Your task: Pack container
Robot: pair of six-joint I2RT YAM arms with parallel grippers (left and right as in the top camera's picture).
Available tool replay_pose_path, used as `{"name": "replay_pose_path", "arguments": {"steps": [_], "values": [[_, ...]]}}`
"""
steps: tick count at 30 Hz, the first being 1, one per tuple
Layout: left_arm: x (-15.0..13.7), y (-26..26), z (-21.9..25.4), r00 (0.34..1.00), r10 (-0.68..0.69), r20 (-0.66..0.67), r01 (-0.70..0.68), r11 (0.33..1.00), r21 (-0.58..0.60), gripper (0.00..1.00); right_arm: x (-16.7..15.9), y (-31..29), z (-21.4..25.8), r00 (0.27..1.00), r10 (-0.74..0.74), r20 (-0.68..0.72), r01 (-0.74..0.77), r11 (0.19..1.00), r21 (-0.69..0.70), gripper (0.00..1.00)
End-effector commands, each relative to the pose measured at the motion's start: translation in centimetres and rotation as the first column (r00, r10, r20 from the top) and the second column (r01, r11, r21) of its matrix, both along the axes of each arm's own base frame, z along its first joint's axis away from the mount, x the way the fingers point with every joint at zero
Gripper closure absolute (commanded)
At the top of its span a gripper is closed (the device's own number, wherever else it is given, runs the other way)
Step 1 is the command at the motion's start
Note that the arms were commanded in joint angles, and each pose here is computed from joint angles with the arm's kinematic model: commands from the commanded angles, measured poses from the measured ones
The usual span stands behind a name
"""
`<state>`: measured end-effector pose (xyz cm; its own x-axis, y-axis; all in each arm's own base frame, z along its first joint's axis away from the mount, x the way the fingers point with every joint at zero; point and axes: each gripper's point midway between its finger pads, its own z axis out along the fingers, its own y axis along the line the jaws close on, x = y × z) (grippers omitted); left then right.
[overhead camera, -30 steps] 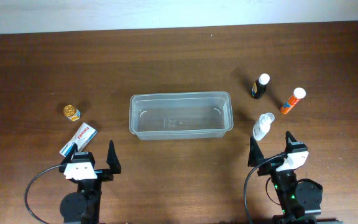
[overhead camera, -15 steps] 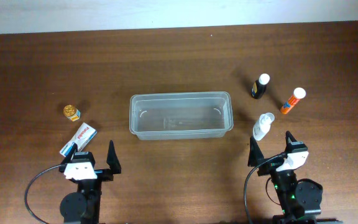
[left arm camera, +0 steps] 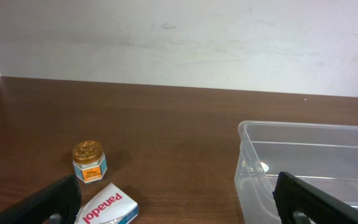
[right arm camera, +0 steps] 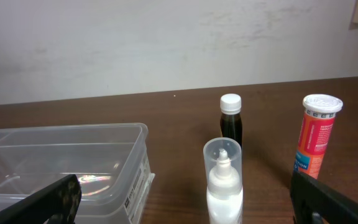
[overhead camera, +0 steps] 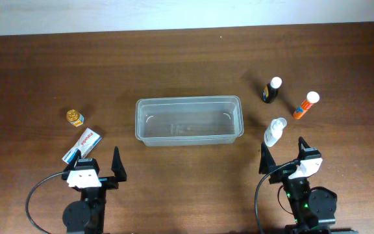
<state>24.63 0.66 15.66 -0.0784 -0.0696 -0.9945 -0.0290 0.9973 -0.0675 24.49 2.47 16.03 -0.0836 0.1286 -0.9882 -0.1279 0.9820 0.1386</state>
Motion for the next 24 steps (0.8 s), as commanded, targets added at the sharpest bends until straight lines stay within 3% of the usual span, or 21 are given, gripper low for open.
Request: {"name": "replay_pose_path", "arguments": {"steps": [1,24], "values": [[-0.06,0.19,-0.07,1.000,0.008,0.000,-0.008,1.000,0.020,0.00,-0.06,0.15,-0.09,1.000,0.012,0.002,-0.012,1.000,0.005,0.01],[-0.06,0.19,-0.06,1.000,0.008,0.000,-0.008,1.000,0.020,0.00,-0.01,-0.20,-0.09,1.000,-0.009,0.002,0.009,1.000,0.004,0.02]]}}
